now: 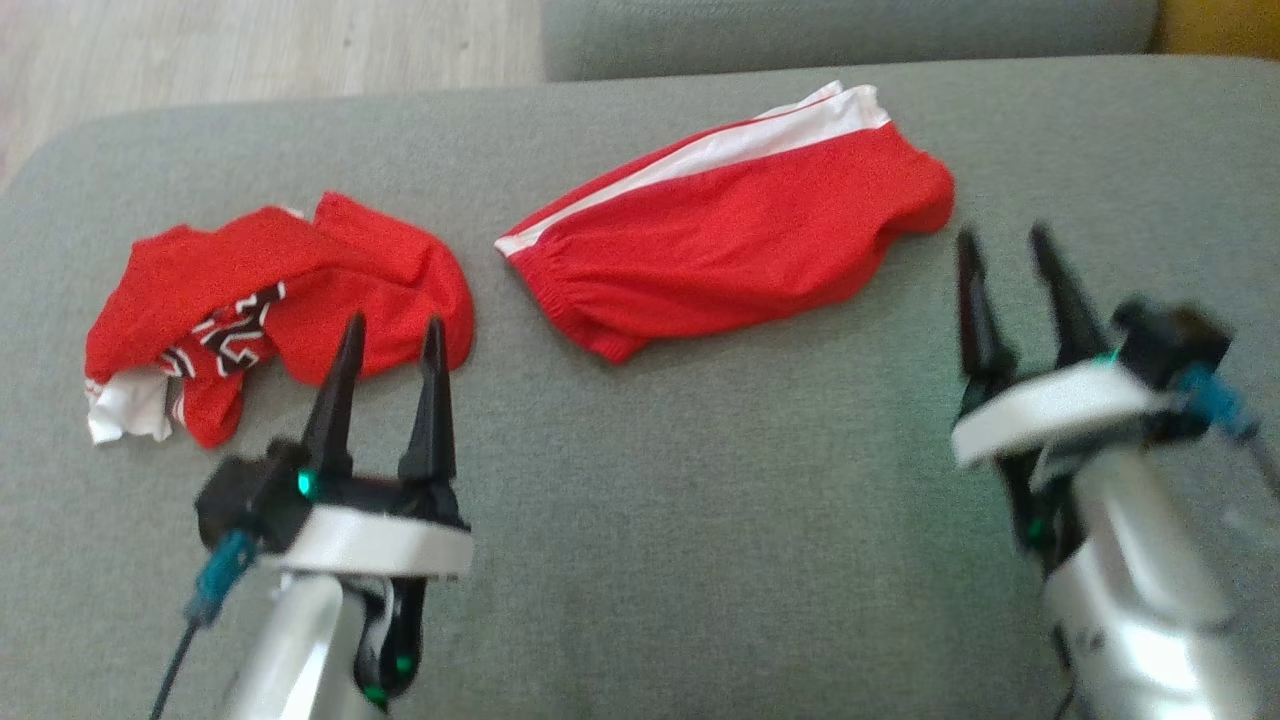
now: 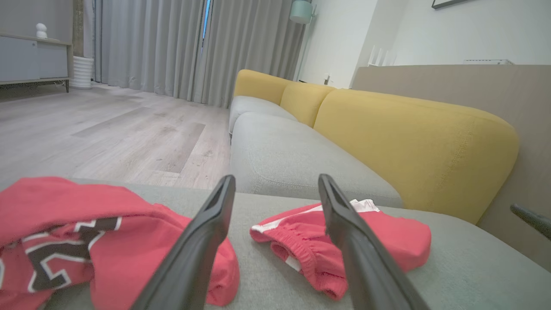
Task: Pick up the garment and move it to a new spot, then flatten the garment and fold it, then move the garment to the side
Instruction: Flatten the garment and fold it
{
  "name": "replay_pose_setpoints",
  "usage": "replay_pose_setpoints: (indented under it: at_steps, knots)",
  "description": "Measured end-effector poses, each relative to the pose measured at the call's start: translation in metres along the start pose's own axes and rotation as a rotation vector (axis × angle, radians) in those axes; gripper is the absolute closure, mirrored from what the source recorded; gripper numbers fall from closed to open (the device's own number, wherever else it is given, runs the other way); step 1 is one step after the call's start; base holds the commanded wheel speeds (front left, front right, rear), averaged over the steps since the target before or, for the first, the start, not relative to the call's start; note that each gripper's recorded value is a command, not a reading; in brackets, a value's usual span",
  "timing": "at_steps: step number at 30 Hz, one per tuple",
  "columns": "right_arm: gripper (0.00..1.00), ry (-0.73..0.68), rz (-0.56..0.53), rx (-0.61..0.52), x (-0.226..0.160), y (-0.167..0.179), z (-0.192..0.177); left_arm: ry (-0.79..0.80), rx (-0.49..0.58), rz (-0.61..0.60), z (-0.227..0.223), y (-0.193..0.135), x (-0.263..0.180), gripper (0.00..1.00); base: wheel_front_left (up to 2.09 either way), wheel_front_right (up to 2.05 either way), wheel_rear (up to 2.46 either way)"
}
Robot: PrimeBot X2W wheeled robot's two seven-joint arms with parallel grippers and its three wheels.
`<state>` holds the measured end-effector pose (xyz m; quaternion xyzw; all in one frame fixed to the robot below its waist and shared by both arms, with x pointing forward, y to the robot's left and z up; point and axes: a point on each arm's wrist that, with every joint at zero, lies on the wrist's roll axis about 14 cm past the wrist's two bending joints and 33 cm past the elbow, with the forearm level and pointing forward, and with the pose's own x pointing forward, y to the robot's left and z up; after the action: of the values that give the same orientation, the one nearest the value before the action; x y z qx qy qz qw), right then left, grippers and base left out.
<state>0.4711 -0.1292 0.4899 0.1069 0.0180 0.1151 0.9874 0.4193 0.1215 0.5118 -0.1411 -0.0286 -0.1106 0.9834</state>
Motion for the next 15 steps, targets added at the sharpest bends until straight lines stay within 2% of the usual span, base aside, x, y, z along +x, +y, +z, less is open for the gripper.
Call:
replay_pose_setpoints:
  at_steps: [3, 7, 15]
  knots:
    - [0.0, 0.01, -0.041, 0.03, -0.029, 0.003, -0.014, -0.001, -0.029, 0.024, -0.004, -0.001, -0.014, 0.0, 0.0, 0.0, 0.0]
    - [0.0, 0.033, -0.118, 0.047, -0.057, -0.015, -0.028, 0.008, -0.04, 0.058, -0.009, 0.006, -0.026, 0.0, 0.0, 0.0, 0.0]
    - [0.0, 0.037, -0.106, 0.057, -0.055, -0.008, -0.032, 0.007, -0.032, 0.06, -0.01, 0.009, -0.028, 0.0, 0.0, 0.0, 0.0]
